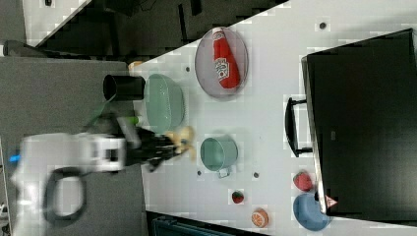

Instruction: Pick banana from table and place on oven.

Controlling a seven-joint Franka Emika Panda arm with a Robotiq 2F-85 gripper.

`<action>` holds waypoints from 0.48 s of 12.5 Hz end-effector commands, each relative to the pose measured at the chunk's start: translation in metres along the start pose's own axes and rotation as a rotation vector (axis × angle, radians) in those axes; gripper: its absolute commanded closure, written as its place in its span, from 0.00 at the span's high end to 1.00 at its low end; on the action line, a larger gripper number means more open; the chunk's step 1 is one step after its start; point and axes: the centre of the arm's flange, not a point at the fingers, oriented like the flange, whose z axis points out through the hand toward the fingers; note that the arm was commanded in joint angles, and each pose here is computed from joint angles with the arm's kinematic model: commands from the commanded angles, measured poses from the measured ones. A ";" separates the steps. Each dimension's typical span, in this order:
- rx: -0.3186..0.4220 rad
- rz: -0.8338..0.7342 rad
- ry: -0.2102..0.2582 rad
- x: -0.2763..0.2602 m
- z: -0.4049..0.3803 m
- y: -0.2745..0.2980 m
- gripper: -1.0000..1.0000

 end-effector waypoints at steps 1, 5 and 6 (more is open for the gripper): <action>0.038 0.041 0.042 0.011 -0.076 0.013 0.19; 0.053 0.135 0.030 0.069 -0.090 0.050 0.19; 0.052 0.136 0.021 0.090 -0.084 0.068 0.19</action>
